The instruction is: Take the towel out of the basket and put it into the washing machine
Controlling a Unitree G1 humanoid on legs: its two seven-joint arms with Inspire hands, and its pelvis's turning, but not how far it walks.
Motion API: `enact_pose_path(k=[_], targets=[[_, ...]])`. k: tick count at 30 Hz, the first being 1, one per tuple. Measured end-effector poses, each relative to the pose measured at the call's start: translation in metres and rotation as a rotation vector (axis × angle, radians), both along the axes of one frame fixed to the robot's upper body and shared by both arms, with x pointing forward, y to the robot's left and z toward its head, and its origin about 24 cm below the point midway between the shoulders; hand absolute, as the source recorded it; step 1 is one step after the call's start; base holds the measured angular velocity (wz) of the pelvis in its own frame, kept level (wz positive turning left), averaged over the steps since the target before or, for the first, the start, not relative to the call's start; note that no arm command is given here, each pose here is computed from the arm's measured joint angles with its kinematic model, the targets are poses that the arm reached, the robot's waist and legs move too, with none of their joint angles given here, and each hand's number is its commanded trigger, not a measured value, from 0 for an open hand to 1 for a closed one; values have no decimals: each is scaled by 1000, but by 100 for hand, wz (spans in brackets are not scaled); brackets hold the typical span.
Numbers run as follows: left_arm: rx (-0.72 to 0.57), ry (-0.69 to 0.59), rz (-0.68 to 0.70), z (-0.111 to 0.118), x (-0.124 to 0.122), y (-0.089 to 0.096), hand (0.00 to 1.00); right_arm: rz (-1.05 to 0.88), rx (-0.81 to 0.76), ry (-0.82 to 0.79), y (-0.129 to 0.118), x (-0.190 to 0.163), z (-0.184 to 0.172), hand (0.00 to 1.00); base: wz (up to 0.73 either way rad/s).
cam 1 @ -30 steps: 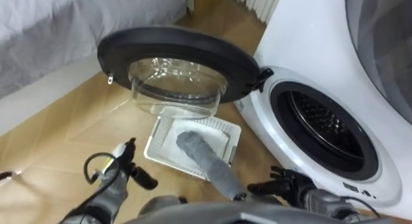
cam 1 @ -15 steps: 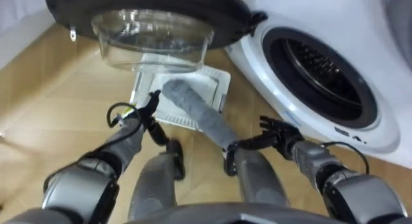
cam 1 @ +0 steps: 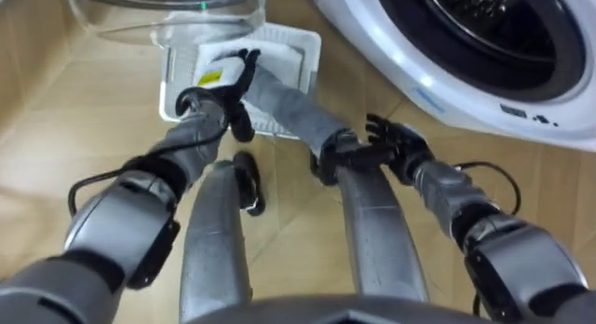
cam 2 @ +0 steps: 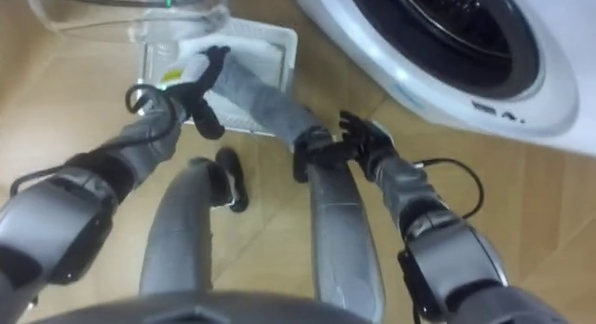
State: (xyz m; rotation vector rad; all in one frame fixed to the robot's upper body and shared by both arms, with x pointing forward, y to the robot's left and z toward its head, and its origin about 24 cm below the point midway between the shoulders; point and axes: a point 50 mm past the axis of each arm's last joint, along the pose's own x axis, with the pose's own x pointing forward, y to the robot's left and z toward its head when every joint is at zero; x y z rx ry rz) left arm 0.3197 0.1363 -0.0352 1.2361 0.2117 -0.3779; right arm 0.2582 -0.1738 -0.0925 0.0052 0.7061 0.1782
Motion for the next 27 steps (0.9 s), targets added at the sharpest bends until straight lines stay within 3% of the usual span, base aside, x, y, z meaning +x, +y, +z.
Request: enact_pose_path(k=[7,20,27], targets=[[27,-30,-56,7,5,-8,0,-26,117,-91,6,12,12,0,-3],[36,-96,-189,21,12,-25,0,42,146,-216,20,30,32,0,-5],[66,-103,-203,23,14,-16,0,43,139,-243,22,35,37,0,-2]])
